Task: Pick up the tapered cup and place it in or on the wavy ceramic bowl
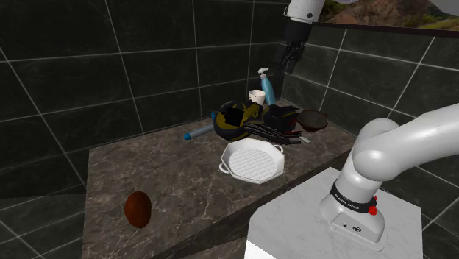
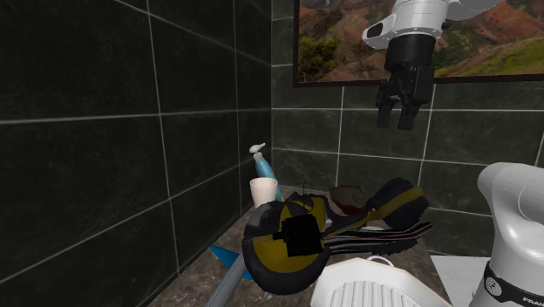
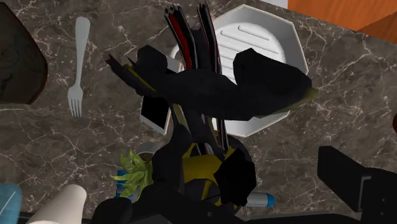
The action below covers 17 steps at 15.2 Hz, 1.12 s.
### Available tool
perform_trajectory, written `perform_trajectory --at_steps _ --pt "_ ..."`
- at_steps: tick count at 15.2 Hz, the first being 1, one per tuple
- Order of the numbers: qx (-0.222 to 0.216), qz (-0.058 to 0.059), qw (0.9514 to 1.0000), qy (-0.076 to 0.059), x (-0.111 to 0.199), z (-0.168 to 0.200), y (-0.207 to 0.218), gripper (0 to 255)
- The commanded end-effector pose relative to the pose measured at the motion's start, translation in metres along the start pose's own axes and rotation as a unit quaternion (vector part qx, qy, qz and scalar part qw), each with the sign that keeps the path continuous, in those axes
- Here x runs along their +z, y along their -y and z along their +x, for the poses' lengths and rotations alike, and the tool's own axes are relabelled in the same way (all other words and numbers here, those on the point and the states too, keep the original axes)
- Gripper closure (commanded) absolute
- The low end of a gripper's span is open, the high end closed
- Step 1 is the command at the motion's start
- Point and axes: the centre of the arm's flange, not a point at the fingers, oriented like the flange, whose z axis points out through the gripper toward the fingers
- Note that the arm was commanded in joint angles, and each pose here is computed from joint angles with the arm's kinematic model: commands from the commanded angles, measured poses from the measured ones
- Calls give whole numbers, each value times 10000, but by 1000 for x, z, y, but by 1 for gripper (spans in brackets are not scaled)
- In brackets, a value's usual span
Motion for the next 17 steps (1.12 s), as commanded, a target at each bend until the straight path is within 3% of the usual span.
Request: perform_trajectory --at_steps 1,17 --pt "0 0 10000 0 0 0 0 0" --pt "-588 -536 9967 133 123 113 -115 0"
